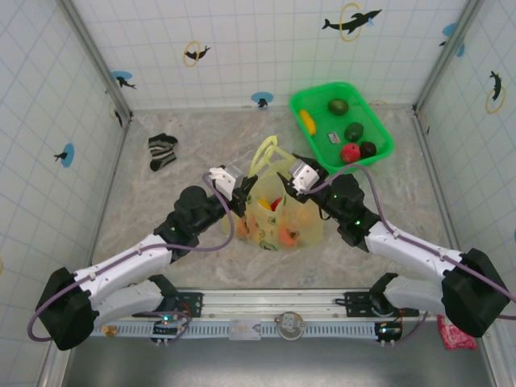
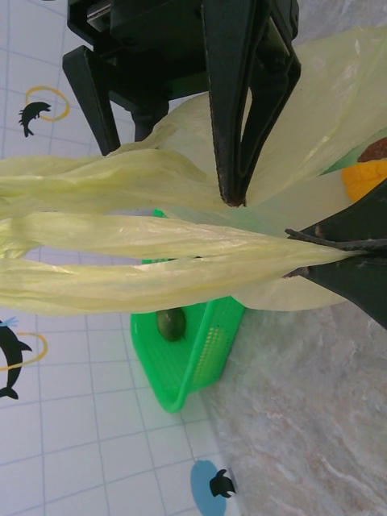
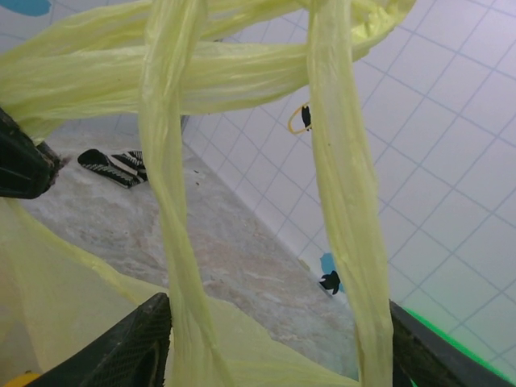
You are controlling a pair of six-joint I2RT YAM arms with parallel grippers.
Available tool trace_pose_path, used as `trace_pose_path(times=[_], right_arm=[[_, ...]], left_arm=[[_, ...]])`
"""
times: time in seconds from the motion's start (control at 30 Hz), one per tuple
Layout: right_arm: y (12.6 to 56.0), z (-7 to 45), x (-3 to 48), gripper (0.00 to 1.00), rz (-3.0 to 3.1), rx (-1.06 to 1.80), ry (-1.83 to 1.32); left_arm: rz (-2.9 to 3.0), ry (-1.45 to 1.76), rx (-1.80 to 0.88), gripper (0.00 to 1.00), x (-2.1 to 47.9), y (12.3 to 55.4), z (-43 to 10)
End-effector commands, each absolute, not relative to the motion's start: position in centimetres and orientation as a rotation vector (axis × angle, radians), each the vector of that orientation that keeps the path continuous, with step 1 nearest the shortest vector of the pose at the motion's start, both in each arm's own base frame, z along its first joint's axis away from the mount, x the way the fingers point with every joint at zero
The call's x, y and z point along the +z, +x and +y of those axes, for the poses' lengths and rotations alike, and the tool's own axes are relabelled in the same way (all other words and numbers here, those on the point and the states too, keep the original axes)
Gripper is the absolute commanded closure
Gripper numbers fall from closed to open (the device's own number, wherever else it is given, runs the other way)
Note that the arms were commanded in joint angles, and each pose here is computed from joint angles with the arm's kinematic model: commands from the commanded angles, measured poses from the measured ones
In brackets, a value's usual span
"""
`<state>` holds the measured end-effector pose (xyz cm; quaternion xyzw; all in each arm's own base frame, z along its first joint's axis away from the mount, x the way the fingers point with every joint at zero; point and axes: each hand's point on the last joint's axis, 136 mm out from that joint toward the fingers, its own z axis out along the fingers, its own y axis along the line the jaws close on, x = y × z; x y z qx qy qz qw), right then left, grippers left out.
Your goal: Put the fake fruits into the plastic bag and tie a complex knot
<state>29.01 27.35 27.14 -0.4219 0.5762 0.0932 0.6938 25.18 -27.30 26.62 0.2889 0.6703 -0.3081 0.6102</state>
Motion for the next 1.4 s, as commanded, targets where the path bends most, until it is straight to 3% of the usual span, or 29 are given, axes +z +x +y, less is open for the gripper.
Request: trace_pose_path(times=[0.0,0.03,0.1,0.2,0.33,1.0,1.23,1.37], right_arm=[[28.8,28.1,29.1,0.42,1.236,0.222,-0.936],[28.7,28.1,29.2,0.44,1.233,0.221,-0.933],[28.5,28.2,29.2,0.57,1.231,0.227,-0.939],[28.5,28.3,29.3,0.84,1.242,0.223,-0.941],[28.1,27.8,29.8,0.98,1.221,0.191,-0.93],[25.6,29.4,27.4,1.0,1.218,0.223,-1.284],[25.0,29.9,26.9,1.0,1.219,0.281,-1.324],[24.8,30.0,26.8,1.0,1.218,0.296,-1.328]], left_arm=[[1.523,0.653,-0.733,1.0,27.4,25.0,-27.1],[1.525,0.653,-0.732,1.0,27.3,25.1,-27.1],[1.525,0.652,-0.733,1.0,27.4,25.1,-27.1],[1.526,0.655,-0.739,1.0,27.4,25.1,-27.2],[1.527,0.672,-0.747,1.0,27.6,24.9,-27.3],[1.557,0.982,-0.947,1.0,26.9,21.8,-31.4],[1.521,0.963,-0.926,0.85,27.3,22.0,-31.1],[1.505,0.962,-0.92,0.82,27.4,22.0,-31.1]])
